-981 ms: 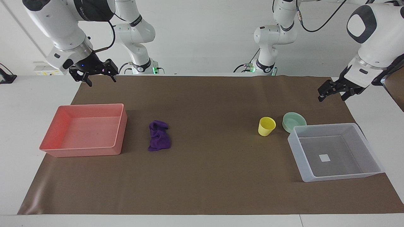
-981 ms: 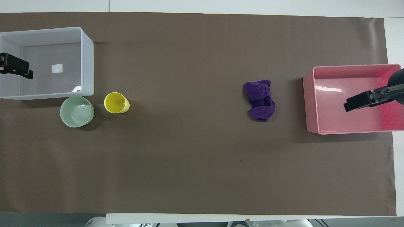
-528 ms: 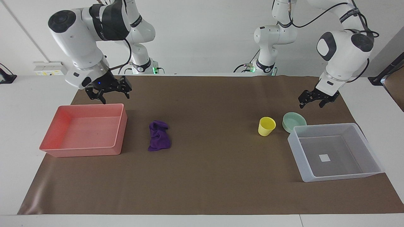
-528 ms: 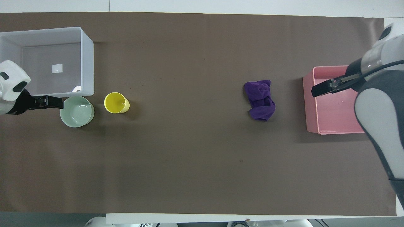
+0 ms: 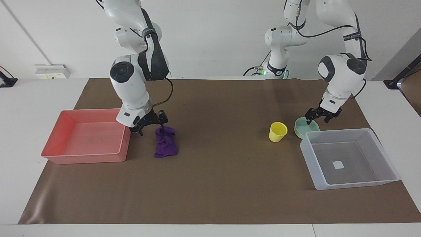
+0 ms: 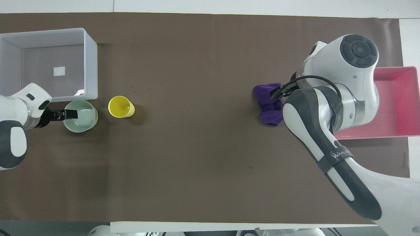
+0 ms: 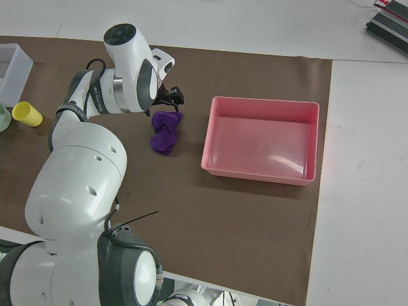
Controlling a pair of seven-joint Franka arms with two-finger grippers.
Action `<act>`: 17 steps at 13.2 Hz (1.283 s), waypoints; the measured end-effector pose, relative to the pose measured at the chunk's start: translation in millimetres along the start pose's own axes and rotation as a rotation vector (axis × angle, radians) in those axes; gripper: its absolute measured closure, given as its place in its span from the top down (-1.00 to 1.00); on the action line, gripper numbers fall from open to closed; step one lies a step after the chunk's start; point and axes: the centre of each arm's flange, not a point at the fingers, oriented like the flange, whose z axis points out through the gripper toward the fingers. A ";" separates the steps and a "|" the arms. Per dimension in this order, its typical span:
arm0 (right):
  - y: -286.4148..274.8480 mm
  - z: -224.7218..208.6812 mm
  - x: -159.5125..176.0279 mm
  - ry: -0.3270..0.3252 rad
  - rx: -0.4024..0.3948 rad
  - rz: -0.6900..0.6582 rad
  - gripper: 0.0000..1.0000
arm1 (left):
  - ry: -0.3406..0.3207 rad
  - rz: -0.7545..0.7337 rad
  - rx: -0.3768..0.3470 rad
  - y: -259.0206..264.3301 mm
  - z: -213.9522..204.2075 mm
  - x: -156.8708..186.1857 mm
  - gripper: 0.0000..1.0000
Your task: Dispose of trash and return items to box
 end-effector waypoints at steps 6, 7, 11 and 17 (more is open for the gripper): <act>-30.3 79.5 -2.8 -0.018 -0.004 -0.002 0.84 | 0.048 -0.079 0.003 1.2 37.2 10.0 0.07; -29.6 86.5 -6.4 -0.027 -0.004 0.000 0.84 | 0.047 -0.081 0.003 1.2 36.9 10.3 -0.15; -24.5 88.9 -9.8 -0.031 -0.005 0.009 -0.12 | -0.023 -0.079 0.002 2.7 19.1 5.3 -0.81; 2.1 72.6 -9.7 -0.052 0.000 0.051 -0.69 | -0.090 -0.072 -0.004 9.5 -137.5 8.3 -0.93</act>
